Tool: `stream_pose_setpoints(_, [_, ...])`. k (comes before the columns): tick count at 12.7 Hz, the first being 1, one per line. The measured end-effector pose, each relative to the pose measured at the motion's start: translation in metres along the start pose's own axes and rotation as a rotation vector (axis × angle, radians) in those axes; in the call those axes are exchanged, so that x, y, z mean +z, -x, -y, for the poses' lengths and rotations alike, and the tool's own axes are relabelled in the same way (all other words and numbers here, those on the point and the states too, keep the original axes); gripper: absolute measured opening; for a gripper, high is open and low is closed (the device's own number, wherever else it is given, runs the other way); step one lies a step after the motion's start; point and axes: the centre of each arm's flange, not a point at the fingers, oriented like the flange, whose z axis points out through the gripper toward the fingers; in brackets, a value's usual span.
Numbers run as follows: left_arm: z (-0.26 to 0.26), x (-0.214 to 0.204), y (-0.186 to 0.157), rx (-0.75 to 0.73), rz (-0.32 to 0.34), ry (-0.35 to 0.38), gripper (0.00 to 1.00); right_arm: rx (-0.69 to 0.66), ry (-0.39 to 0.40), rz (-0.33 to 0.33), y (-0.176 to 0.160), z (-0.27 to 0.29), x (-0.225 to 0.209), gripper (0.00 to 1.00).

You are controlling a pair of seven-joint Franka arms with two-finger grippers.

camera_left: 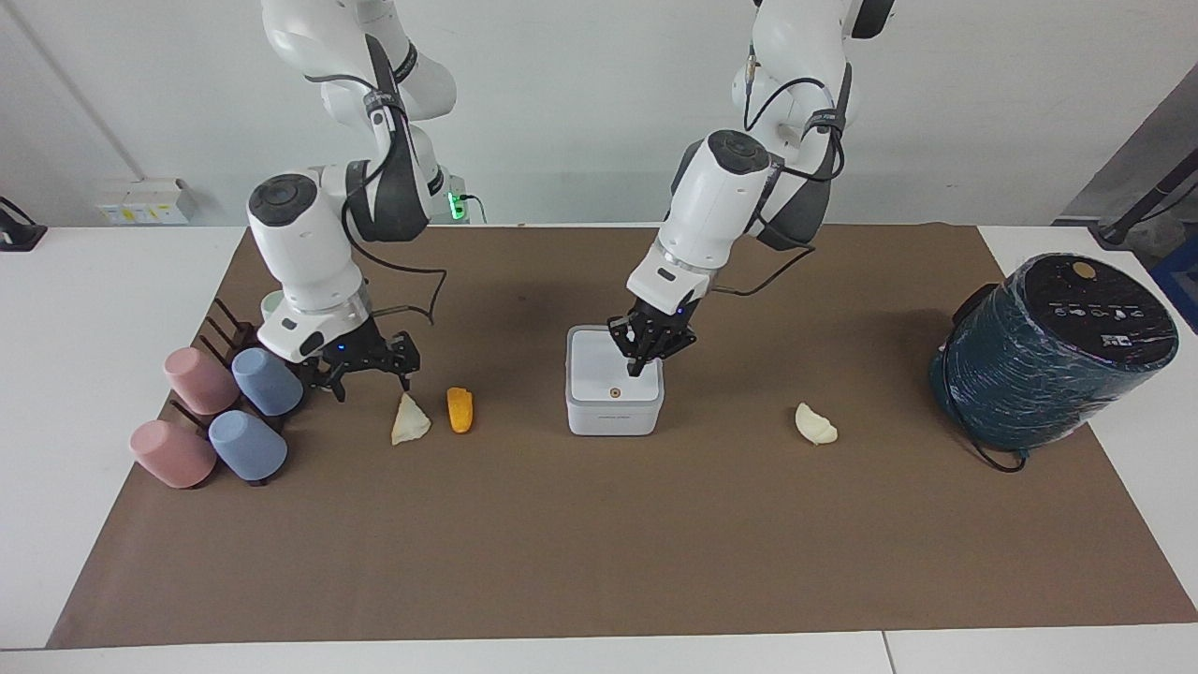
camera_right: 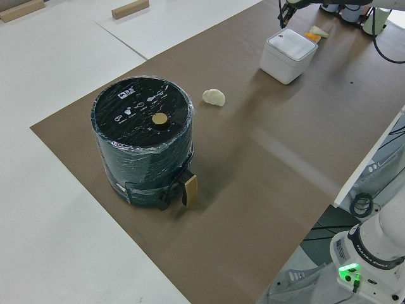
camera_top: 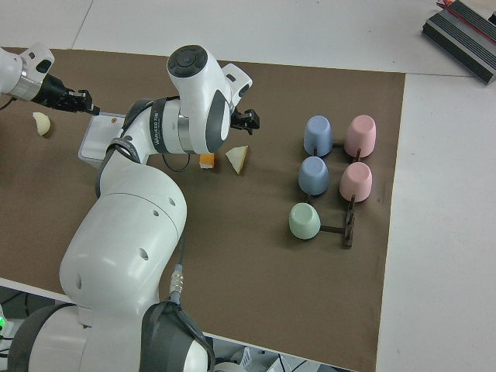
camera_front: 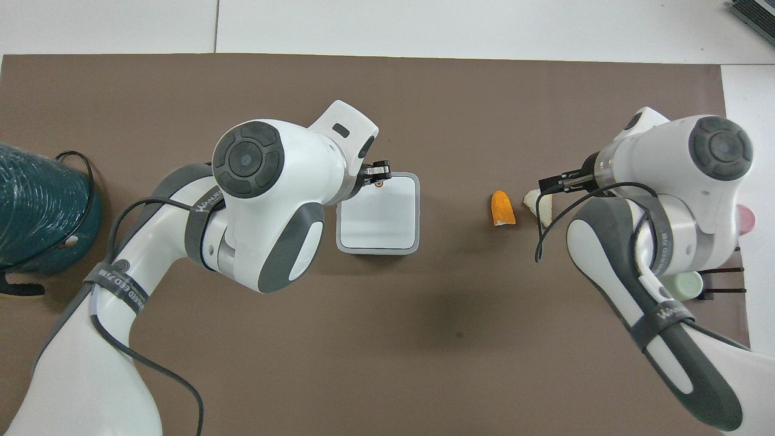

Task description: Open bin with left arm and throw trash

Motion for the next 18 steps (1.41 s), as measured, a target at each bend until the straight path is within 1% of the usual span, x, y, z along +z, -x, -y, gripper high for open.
stream_pose_setpoints(3, [-0.001,0.017,0.001,-0.005,0.003,0.001,0.01,-0.082,0.002,0.004,0.021,-0.001,0.049,1.00])
stream_pose_setpoints(5, [-0.005,0.029,0.005,-0.010,0.007,0.002,0.01,-0.093,0.002,0.015,0.036,-0.003,0.067,1.00])
stream_pose_setpoints(8, [-0.013,0.046,0.011,-0.015,0.005,0.010,0.01,-0.106,-0.001,0.029,0.046,-0.001,0.077,1.00])
stream_pose_setpoints(11, [-0.013,0.047,0.010,-0.017,-0.002,0.013,0.01,-0.123,-0.003,0.041,0.051,-0.001,0.082,1.00])
stream_pose_setpoints(14, [-0.012,0.048,0.010,-0.019,-0.001,0.012,0.01,-0.132,0.000,0.025,0.054,-0.001,0.085,0.98])
stream_pose_setpoints(15, [-0.012,0.049,0.010,-0.019,-0.001,0.013,0.01,-0.133,0.001,0.021,0.054,-0.001,0.086,0.88])
stream_pose_setpoints(18, [-0.012,0.048,0.010,-0.019,-0.003,0.014,0.01,-0.126,-0.002,0.016,0.054,0.000,0.086,0.47])
